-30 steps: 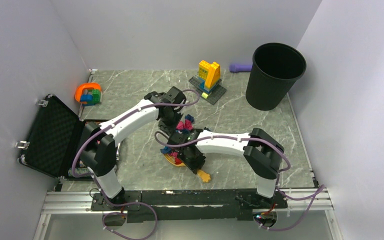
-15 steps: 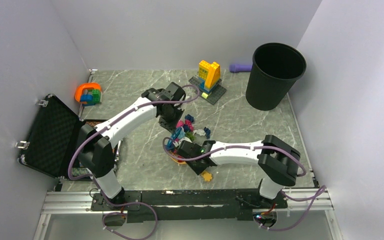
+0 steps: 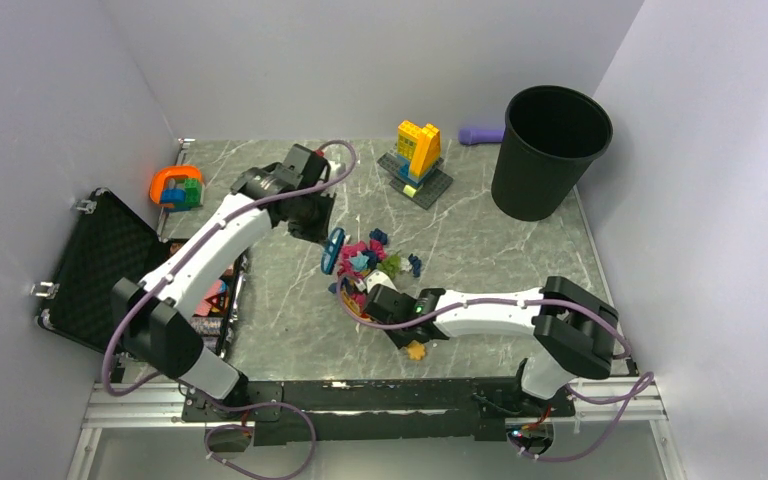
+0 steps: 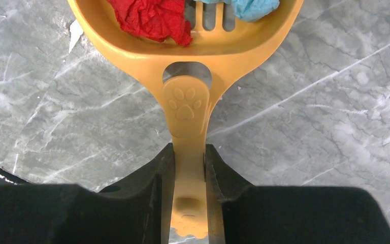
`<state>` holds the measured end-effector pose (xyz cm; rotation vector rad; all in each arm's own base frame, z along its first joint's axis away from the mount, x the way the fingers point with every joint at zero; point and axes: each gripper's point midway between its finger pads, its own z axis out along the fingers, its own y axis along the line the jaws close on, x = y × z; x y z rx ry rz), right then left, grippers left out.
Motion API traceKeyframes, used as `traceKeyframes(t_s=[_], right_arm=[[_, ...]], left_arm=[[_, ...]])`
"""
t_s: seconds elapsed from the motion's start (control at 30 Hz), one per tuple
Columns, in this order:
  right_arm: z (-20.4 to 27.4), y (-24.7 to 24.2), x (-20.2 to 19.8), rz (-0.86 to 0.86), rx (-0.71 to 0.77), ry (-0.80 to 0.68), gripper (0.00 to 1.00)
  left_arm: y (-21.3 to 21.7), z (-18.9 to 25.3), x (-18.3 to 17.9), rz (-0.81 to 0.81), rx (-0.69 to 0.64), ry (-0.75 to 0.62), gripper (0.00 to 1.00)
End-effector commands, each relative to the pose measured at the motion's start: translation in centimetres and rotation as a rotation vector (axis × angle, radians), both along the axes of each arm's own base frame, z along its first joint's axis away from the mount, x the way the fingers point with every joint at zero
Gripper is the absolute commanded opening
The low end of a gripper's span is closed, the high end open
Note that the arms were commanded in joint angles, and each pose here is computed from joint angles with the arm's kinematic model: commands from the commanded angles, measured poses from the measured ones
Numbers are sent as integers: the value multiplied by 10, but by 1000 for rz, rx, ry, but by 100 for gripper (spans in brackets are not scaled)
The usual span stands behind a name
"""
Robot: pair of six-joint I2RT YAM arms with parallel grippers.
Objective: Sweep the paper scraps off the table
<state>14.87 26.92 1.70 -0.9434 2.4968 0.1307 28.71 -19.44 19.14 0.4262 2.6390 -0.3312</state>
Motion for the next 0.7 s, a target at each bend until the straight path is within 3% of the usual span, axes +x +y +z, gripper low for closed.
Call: traceKeyframes(t_s=[0.0, 0.33, 0.67], right_arm=[[18, 7, 8, -35, 88, -58, 0], [40, 6, 5, -38, 162, -71, 0], [113, 10, 18, -92, 248, -36, 0]], left_arm=[[14, 29, 1, 58, -66, -86, 0], [56, 28, 2, 181, -35, -116, 0], [71, 12, -7, 204, 17, -106, 0]])
